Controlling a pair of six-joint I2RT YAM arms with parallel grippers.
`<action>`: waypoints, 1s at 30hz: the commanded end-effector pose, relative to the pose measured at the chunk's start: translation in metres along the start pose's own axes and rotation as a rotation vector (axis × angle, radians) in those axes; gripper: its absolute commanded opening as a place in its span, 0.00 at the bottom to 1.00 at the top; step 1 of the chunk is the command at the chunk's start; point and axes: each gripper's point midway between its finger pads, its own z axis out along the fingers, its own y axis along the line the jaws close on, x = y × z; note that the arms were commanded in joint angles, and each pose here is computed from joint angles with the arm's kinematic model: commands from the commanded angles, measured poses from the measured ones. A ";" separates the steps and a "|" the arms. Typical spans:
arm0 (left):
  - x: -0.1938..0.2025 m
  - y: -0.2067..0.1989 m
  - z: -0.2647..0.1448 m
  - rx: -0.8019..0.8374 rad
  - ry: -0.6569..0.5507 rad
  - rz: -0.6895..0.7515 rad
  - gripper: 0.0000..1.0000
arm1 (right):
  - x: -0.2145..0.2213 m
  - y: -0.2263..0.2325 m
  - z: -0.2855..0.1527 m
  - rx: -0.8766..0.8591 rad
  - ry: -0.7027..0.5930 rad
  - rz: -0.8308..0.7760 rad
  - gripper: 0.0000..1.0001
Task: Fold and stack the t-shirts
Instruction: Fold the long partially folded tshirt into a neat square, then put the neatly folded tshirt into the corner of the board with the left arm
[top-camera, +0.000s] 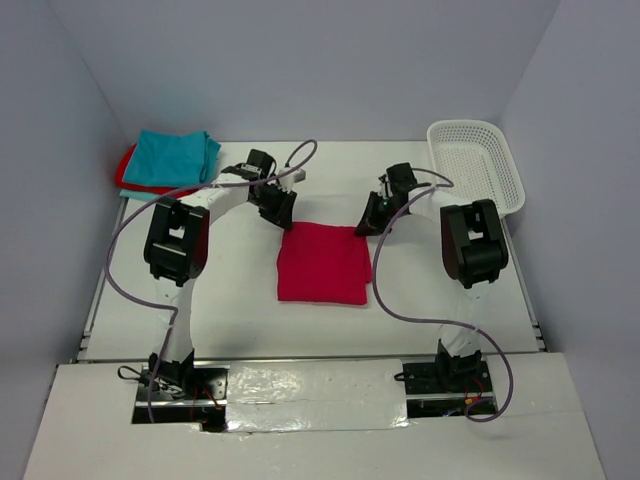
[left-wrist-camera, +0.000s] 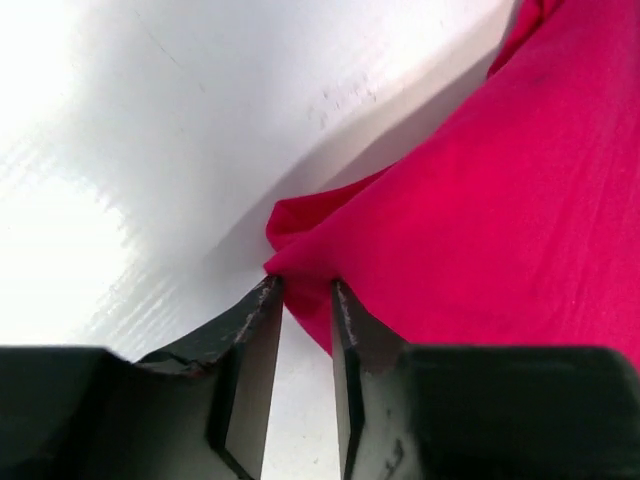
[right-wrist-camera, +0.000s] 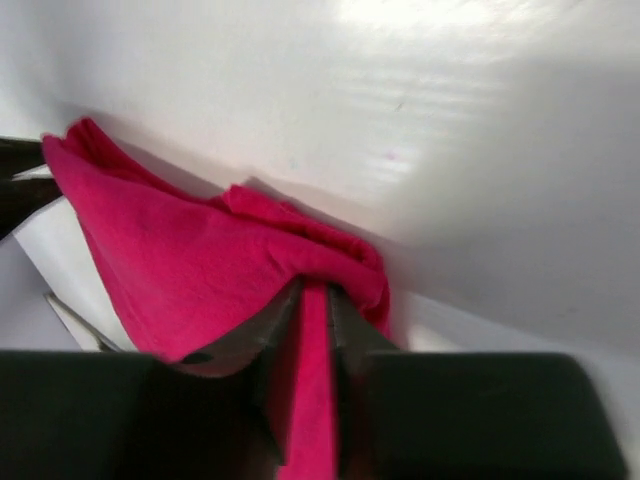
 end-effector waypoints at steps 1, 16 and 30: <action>-0.027 0.003 -0.010 0.013 -0.069 -0.035 0.39 | -0.050 0.007 -0.028 0.040 -0.147 -0.039 0.30; 0.030 -0.050 -0.069 0.058 -0.149 -0.356 0.99 | 0.036 -0.006 -0.060 0.079 -0.117 -0.051 0.58; 0.101 -0.054 0.004 0.141 0.006 -0.617 0.99 | 0.095 -0.028 -0.003 0.152 0.069 -0.006 0.59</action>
